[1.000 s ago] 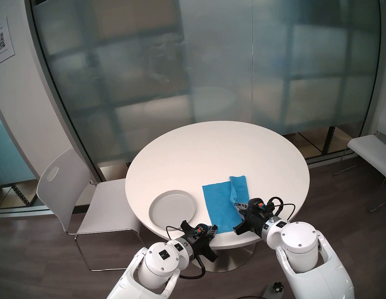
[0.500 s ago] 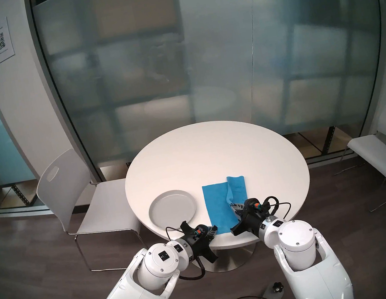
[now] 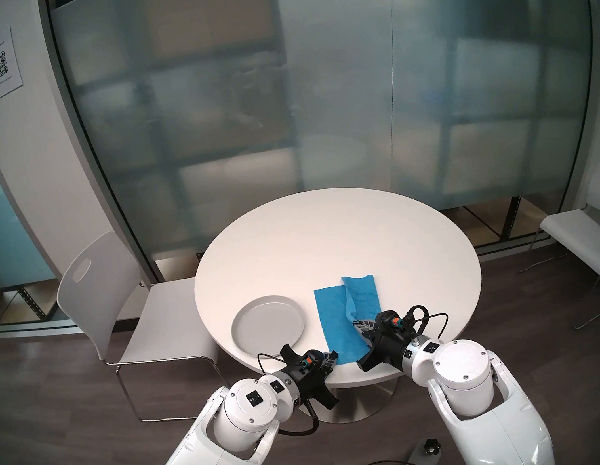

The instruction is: Fold the napkin in half twice and place it beside the plate

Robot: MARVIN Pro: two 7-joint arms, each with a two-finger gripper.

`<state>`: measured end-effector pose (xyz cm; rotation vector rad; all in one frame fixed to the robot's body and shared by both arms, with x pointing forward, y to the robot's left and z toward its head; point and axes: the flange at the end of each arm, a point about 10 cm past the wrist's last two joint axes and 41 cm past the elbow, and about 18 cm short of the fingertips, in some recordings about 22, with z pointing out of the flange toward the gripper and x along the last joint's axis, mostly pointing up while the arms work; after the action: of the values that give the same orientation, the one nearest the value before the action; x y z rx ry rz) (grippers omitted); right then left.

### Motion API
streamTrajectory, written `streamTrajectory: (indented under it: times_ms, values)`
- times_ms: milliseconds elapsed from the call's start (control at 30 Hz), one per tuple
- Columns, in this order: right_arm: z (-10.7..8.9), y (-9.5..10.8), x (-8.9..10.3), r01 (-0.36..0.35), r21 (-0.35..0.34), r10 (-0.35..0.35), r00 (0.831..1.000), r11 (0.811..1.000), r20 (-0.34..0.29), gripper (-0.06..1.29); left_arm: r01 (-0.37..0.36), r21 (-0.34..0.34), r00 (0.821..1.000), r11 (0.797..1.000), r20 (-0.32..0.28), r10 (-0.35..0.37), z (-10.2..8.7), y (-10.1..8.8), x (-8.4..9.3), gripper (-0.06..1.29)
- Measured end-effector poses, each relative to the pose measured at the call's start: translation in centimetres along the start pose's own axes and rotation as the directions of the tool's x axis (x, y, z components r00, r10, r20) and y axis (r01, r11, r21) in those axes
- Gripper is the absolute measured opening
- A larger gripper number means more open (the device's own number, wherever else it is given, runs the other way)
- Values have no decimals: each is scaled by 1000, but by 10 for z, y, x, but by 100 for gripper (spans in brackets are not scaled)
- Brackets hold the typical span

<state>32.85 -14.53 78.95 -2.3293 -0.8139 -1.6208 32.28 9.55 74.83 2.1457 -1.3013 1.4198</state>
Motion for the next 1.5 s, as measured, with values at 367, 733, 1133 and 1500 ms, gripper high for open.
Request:
streamTrajectory:
  times_ms: [367, 733, 1133, 1500]
  values:
    - [-2, -3, 2, 20, 48, -20, 1000, 999, 0, -2, -1, 0, 1000, 1000, 0, 1, 0, 0, 0, -2]
    - [-4, -6, 1, 32, 94, -33, 999, 995, 12, -2, -3, -1, 1000, 1000, 0, 3, 0, 0, 0, -2]
    - [-4, -9, -1, 37, 133, -41, 999, 990, 30, -2, -5, -5, 1000, 1000, 0, 5, 0, 1, 0, -2]
    - [-9, -9, 5, 43, 160, -50, 998, 986, 41, -2, -6, -6, 1000, 1000, 0, 6, -1, 2, 0, -2]
